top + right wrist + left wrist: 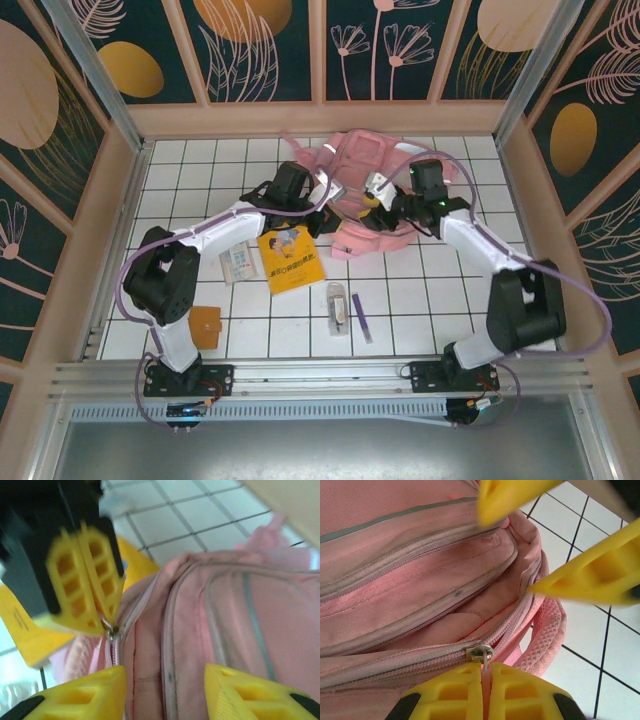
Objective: Pack the student bag
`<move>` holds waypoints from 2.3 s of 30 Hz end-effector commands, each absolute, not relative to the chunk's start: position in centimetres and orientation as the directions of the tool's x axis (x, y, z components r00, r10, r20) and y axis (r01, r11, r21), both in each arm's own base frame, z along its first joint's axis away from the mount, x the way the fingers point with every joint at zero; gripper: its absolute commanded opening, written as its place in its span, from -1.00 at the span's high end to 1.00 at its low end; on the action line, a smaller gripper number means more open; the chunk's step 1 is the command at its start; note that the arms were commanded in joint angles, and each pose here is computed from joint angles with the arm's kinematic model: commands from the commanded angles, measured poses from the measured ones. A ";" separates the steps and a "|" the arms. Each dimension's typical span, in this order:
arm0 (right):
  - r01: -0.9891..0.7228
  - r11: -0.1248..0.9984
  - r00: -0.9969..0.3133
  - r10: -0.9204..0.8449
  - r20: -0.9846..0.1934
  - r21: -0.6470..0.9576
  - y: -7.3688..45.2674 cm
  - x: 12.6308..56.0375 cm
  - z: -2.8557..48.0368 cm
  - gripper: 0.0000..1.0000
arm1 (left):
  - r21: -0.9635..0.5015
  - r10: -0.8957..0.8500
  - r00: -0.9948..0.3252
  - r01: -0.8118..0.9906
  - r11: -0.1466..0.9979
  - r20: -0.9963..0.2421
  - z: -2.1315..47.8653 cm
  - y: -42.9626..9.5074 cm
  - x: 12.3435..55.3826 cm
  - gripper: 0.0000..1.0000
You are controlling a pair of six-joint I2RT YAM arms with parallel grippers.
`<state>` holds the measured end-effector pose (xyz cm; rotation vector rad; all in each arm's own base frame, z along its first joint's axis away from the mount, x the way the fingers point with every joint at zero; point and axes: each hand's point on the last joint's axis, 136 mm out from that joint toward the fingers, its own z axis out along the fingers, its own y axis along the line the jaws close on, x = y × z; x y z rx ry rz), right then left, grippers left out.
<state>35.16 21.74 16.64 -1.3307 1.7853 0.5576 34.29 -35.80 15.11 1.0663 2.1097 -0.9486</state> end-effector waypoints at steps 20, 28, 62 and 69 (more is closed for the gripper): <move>-0.970 0.210 -0.081 -0.759 -0.646 -0.125 22.1 33.5 9.4 1.00 | -0.228 0.392 -0.349 0.918 0.323 -0.851 18.7 -37.4 34.8 1.00; -0.927 0.211 0.017 -0.802 -0.597 -0.310 19.4 32.7 10.8 1.00 | -0.150 0.353 -0.323 0.887 0.437 -0.878 19.8 -32.2 38.0 1.00; -0.613 0.179 0.400 -0.769 -0.498 -0.769 16.9 31.1 27.5 1.00 | -0.107 0.303 -0.440 0.695 0.711 -0.845 8.5 -28.1 50.8 0.44; -0.683 0.162 0.365 -0.769 -0.524 -0.713 16.9 30.7 25.1 1.00 | 0.048 0.396 -0.142 0.900 0.432 -0.907 13.6 -30.0 45.3 0.07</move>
